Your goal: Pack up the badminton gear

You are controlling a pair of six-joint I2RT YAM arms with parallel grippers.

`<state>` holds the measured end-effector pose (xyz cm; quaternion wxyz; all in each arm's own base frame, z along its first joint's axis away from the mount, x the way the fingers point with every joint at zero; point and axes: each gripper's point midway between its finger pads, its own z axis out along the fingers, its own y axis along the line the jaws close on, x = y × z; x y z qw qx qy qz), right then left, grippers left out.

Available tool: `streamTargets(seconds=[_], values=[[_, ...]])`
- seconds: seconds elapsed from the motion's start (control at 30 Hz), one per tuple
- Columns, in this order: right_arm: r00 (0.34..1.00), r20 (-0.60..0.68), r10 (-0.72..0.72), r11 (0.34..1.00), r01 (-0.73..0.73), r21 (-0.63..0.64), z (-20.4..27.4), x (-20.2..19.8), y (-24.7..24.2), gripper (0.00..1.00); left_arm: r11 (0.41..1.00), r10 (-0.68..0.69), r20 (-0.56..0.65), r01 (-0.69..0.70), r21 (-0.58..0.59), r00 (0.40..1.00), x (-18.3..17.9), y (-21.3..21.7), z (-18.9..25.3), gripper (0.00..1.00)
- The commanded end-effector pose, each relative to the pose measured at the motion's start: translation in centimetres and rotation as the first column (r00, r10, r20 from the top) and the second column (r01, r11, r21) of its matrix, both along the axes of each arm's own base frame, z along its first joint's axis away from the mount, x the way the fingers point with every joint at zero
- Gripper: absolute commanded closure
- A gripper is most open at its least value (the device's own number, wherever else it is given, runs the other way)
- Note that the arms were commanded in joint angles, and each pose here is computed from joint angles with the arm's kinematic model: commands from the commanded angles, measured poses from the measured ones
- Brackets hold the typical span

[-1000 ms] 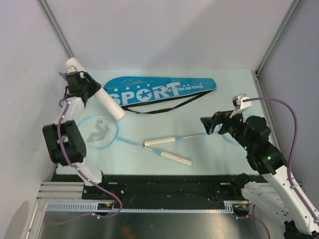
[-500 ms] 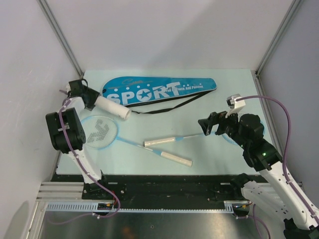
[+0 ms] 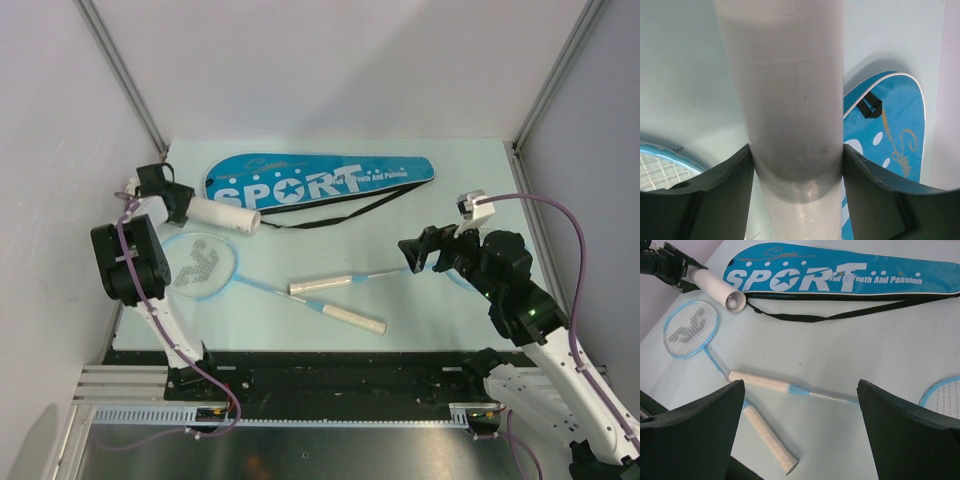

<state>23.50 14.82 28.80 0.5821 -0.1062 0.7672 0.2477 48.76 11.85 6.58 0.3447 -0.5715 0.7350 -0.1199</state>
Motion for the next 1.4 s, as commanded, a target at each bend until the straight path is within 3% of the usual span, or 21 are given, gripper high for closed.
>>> streamTargets(seconds=[0.0,0.1,0.13,0.17,0.47,0.63,0.77,0.8,0.87,0.9,0.97,1.0,1.03,1.1,1.13,1.17,1.37], values=[[1.000,0.024,0.006,1.000,-0.007,0.028,0.9,0.2,0.3,0.00,1.000,0.020,-0.014,-0.020,0.015,1.000,-0.6,0.4,-0.5,0.30],[1.000,0.022,0.012,0.999,-0.013,0.038,1.1,0.2,0.6,0.00,0.999,0.004,-0.026,-0.003,0.034,1.000,-0.6,0.7,-0.7,0.18],[1.000,0.017,0.014,0.999,-0.015,0.041,1.0,0.2,0.7,0.00,0.999,-0.003,-0.026,0.004,0.039,1.000,-0.6,0.7,-0.6,0.05],[1.000,0.012,0.012,0.999,-0.013,0.039,0.9,0.3,0.7,0.00,0.999,-0.008,-0.020,0.009,0.038,1.000,-0.4,0.7,-0.4,0.01],[0.990,-0.142,0.019,0.999,-0.012,0.051,-2.6,1.3,3.0,0.00,0.998,-0.028,0.040,0.026,0.049,0.999,-2.1,-0.3,3.5,0.00],[0.964,-0.265,0.016,0.998,0.000,0.062,-6.4,4.1,5.8,0.00,0.996,-0.048,0.097,0.040,0.083,0.994,-4.0,-1.0,6.9,0.00],[0.941,-0.320,-0.105,0.972,0.166,0.168,-8.6,9.0,7.3,0.00,0.993,-0.088,0.175,0.073,0.090,0.981,-6.1,-2.6,10.2,0.00],[0.946,-0.307,-0.108,0.942,0.196,0.273,-7.5,11.0,7.9,0.00,0.990,-0.127,0.193,0.112,0.083,0.973,-6.3,-3.9,10.8,0.00],[0.919,-0.375,-0.122,0.913,0.252,0.322,-10.3,13.6,8.9,0.00,0.980,-0.182,0.223,0.158,0.121,0.958,-6.9,-5.4,12.4,0.00],[0.933,-0.344,-0.109,0.876,0.253,0.410,-9.0,15.2,9.6,0.00,0.971,-0.225,0.233,0.198,0.134,0.946,-7.1,-7.2,12.9,0.00],[0.892,-0.437,-0.120,0.809,0.342,0.478,-11.6,18.1,10.2,0.01,0.955,-0.287,0.237,0.257,0.151,0.928,-7.8,-9.5,13.0,0.00],[0.915,-0.392,-0.095,0.773,0.316,0.550,-9.5,19.8,11.0,0.03,0.930,-0.360,0.262,0.323,0.176,0.895,-8.3,-12.0,14.1,0.00],[0.892,-0.442,-0.098,0.750,0.358,0.556,-11.9,21.1,11.7,0.08,0.910,-0.407,0.258,0.365,0.196,0.876,-8.6,-13.2,14.1,0.00],[0.880,-0.464,-0.099,0.694,0.396,0.601,-12.3,23.1,12.4,0.15,0.865,-0.496,0.274,0.439,0.245,0.824,-9.7,-15.9,15.2,0.01],[0.874,-0.479,-0.080,0.633,0.415,0.653,-11.4,24.5,12.9,0.21,0.846,-0.527,0.269,0.467,0.258,0.806,-10.5,-17.1,14.9,0.01],[0.849,-0.523,-0.077,0.623,0.451,0.639,-14.3,25.4,13.5,0.22,0.832,-0.548,0.271,0.481,0.277,0.791,-11.1,-17.7,15.0,0.01],[0.788,-0.613,-0.060,0.519,0.549,0.655,-18.3,29.5,15.3,0.32,0.751,-0.656,0.344,0.537,0.383,0.672,-15.2,-20.0,18.1,0.01]])
